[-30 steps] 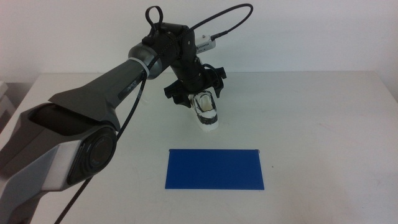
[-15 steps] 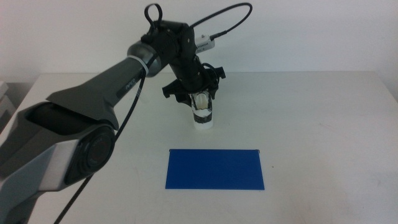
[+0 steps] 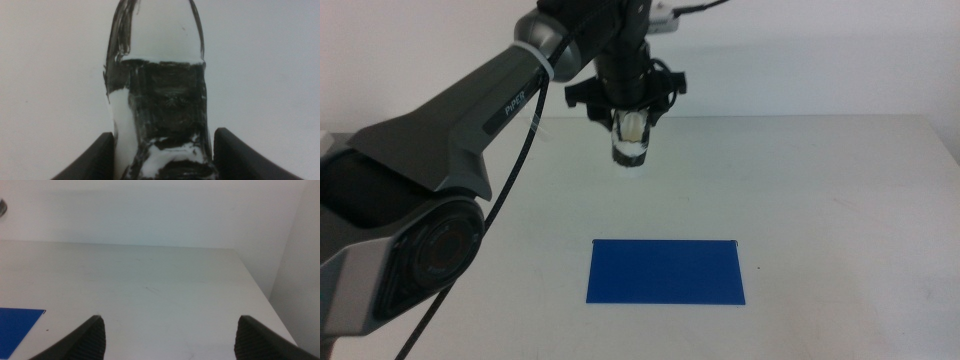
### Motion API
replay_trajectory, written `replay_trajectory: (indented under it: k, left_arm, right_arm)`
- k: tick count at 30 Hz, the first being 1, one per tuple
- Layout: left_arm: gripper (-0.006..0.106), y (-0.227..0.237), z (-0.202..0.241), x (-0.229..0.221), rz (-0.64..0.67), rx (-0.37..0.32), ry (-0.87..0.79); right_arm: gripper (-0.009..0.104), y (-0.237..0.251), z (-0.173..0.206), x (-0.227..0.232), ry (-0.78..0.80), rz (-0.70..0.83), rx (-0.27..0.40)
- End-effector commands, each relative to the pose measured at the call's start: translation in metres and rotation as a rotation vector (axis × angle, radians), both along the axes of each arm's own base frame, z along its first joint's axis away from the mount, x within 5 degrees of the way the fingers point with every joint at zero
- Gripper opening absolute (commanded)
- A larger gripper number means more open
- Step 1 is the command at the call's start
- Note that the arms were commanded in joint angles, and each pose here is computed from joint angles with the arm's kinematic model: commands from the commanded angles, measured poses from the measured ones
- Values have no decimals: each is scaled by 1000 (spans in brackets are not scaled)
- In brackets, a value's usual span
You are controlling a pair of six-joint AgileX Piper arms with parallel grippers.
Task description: Use one arm to grab the shoe from the table and place it on the mat.
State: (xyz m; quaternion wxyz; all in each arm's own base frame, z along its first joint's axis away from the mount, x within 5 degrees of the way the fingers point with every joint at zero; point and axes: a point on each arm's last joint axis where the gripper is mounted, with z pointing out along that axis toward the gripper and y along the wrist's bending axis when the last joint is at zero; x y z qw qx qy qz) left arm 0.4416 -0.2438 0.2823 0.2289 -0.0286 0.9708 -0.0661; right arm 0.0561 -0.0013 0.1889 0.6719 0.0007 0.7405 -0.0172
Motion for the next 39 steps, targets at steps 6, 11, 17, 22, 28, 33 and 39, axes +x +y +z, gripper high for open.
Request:
replay_trajectory:
  k: [6, 11, 17, 22, 28, 33, 39]
  left_arm:
    - [15, -2, 87, -49, -58, -108, -82]
    - [15, -6, 100, -77, -90, -85, -80]
    - [14, -6, 99, -116, -98, -53, -41]
    - [14, -9, 92, -147, -98, -47, -51]
    - [14, -8, 76, -166, -93, -103, -47]
    - [14, -9, 74, -165, -95, -118, -56]
    - [14, -10, 75, -164, -93, -126, -70]
  right_arm:
    - [66, 0, 12, -2, -109, 0, -24]
    - [66, 0, 12, -2, -109, 0, -24]
    - [66, 0, 12, -2, -109, 0, -24]
    - [66, 0, 12, -2, -109, 0, -24]
    - [66, 0, 12, -2, -109, 0, -24]
    - [66, 0, 12, -2, -109, 0, -24]
    - [66, 0, 12, -2, -109, 0, -24]
